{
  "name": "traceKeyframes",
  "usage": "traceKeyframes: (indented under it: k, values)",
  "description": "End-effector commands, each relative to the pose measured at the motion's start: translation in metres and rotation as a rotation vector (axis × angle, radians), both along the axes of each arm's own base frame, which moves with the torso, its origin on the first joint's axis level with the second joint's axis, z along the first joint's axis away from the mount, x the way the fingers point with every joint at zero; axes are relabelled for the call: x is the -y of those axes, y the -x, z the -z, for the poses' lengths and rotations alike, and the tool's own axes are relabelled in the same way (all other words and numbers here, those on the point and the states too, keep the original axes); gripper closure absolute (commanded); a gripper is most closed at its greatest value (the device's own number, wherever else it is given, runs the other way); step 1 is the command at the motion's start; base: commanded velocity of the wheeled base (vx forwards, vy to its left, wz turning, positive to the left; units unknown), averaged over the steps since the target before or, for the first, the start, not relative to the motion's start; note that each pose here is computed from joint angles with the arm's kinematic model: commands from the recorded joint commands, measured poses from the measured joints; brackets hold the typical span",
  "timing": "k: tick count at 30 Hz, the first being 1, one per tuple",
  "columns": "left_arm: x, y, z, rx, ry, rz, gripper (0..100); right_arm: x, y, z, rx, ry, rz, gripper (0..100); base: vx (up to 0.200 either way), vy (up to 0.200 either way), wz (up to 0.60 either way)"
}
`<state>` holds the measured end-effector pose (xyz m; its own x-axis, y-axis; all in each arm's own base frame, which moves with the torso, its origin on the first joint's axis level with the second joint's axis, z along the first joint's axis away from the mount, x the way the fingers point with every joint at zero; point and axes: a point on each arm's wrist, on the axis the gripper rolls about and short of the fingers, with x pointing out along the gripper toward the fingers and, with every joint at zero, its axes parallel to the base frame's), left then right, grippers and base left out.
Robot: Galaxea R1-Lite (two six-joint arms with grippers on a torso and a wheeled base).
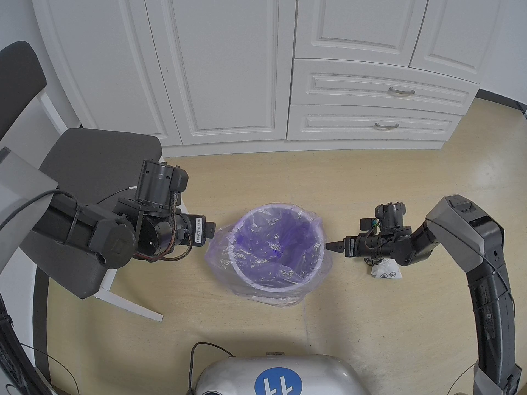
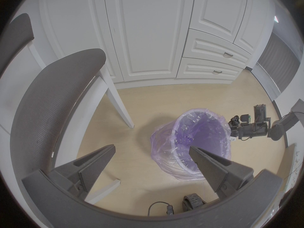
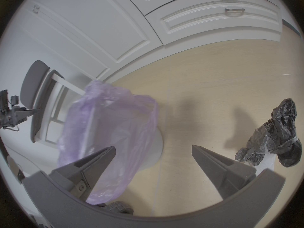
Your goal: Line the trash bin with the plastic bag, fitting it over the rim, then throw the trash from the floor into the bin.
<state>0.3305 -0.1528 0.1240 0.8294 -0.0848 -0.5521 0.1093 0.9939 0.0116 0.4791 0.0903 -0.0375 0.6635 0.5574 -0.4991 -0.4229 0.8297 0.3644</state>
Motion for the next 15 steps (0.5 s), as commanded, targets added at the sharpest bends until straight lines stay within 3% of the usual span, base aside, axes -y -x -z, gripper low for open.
traceKeyframes:
  k: [1,5,12,15]
  values:
    - [0.005,0.001,0.000,0.002,-0.002,0.008,0,-0.019,-0.007,0.036,-0.049,0.025,0.009,0,0.000,0.000,0.00]
    - [0.013,0.005,-0.002,0.019,-0.001,0.027,0,-0.022,-0.014,0.037,-0.187,0.060,0.014,0,0.000,0.000,0.00]
    - [0.015,0.004,-0.010,0.064,0.013,0.023,0,-0.026,-0.036,0.053,-0.181,0.096,0.055,0,0.000,0.000,0.00]
    - [0.014,0.005,-0.011,0.065,0.012,0.024,0,-0.028,-0.031,0.071,-0.261,0.123,0.042,0,0.000,0.000,0.00]
